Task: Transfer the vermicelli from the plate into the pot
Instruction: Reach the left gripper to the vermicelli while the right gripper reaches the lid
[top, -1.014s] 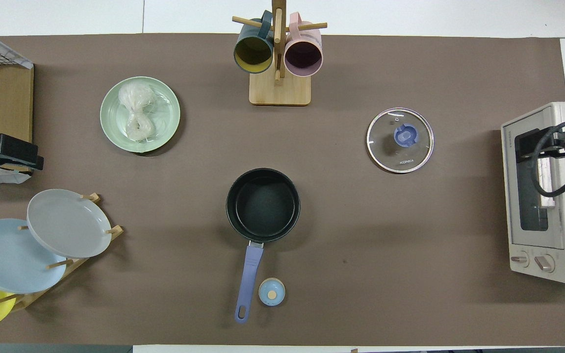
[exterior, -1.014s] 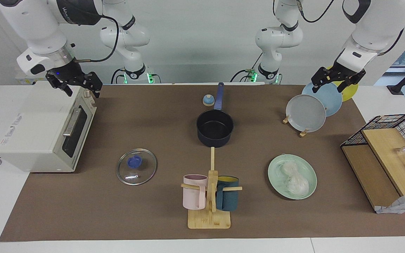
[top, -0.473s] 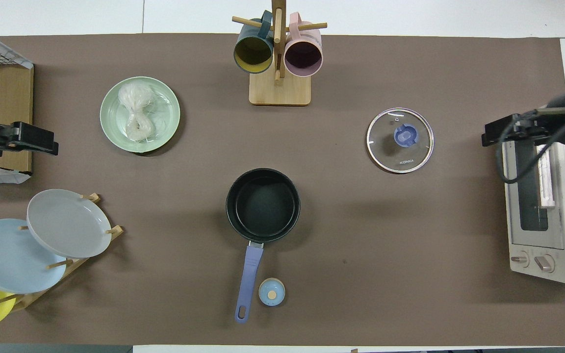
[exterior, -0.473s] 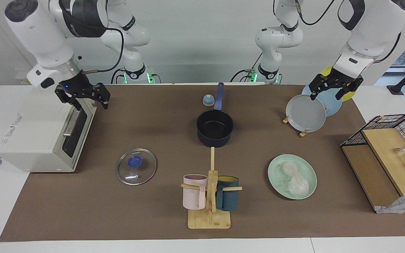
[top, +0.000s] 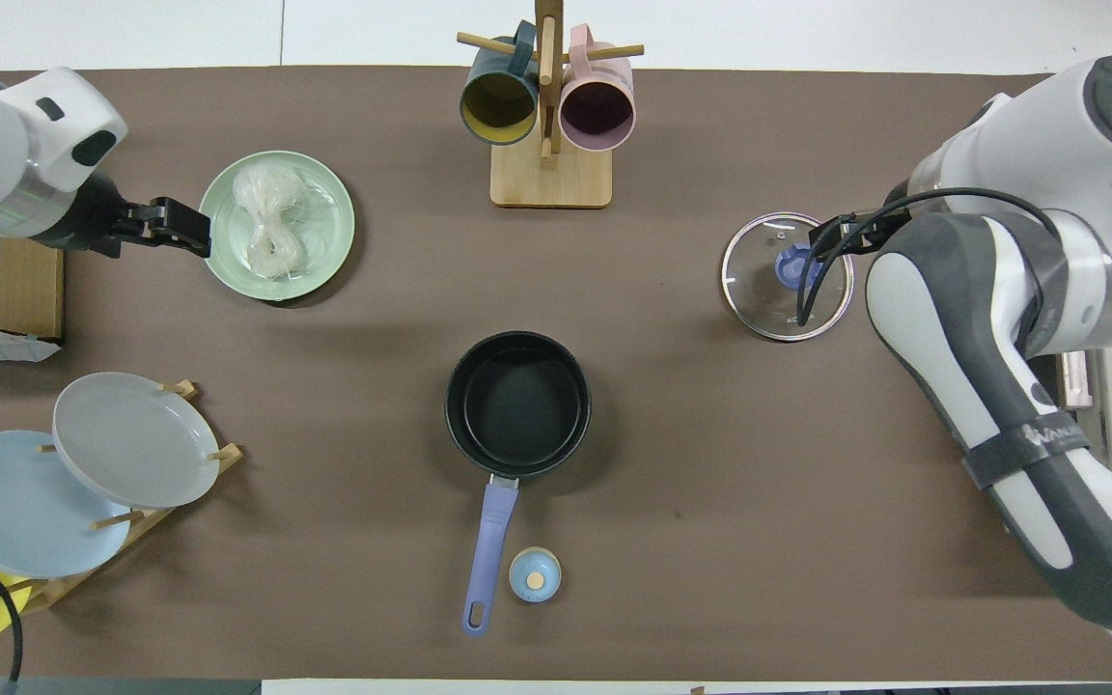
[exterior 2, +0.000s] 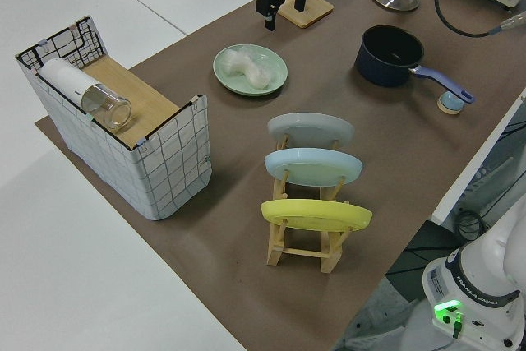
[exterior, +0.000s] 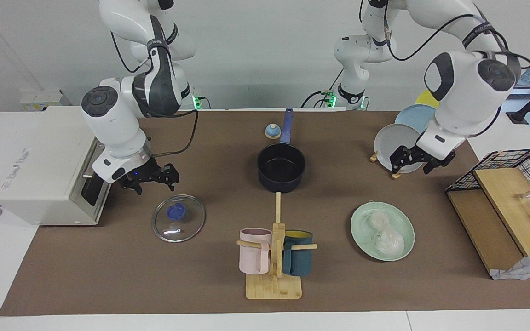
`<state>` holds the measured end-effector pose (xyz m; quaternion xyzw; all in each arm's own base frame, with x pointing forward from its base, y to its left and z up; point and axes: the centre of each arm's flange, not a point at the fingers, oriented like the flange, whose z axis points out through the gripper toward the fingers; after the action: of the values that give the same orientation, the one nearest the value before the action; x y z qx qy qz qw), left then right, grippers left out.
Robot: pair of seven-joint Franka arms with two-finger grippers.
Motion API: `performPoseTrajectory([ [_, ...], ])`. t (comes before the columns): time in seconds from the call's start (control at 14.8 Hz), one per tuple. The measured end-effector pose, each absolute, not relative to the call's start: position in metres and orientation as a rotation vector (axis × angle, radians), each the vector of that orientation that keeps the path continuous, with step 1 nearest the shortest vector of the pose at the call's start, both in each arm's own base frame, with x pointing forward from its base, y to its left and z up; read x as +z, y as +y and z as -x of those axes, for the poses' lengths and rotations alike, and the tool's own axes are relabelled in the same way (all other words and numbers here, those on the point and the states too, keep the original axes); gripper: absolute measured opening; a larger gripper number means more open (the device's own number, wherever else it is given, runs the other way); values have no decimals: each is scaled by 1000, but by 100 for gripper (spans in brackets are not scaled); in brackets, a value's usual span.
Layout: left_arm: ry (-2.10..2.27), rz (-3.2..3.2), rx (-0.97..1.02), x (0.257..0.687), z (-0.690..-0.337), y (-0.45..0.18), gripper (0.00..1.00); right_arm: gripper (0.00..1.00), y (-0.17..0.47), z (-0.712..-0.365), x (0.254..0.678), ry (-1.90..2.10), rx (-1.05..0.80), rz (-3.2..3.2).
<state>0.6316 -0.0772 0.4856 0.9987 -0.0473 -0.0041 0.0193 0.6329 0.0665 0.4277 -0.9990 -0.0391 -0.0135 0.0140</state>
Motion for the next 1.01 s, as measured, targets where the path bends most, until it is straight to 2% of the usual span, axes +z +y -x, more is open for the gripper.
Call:
performPoseTrajectory([
  [0.2, -171, -3087, 37, 416, -662, -94, 100, 100, 75, -636, 397, -137, -20, 3113],
  [0.47, -204, -3076, 65, 335, -684, -115, 100, 100, 92, -643, 366, -172, -36, 3115],
  [0.61, -220, -3088, 69, 321, -690, -116, 100, 100, 102, -646, 353, -193, -52, 3116],
  [0.88, -285, -3138, 143, 324, -697, -113, 100, 100, 101, -649, 341, -279, -54, 3114],
  [0.95, -290, -3140, 149, 325, -698, -113, 95, 100, 98, -650, 341, -291, -63, 3114],
  [1.01, -292, -3141, 152, 325, -698, -113, 84, 100, 96, -650, 341, -299, -69, 3114],
])
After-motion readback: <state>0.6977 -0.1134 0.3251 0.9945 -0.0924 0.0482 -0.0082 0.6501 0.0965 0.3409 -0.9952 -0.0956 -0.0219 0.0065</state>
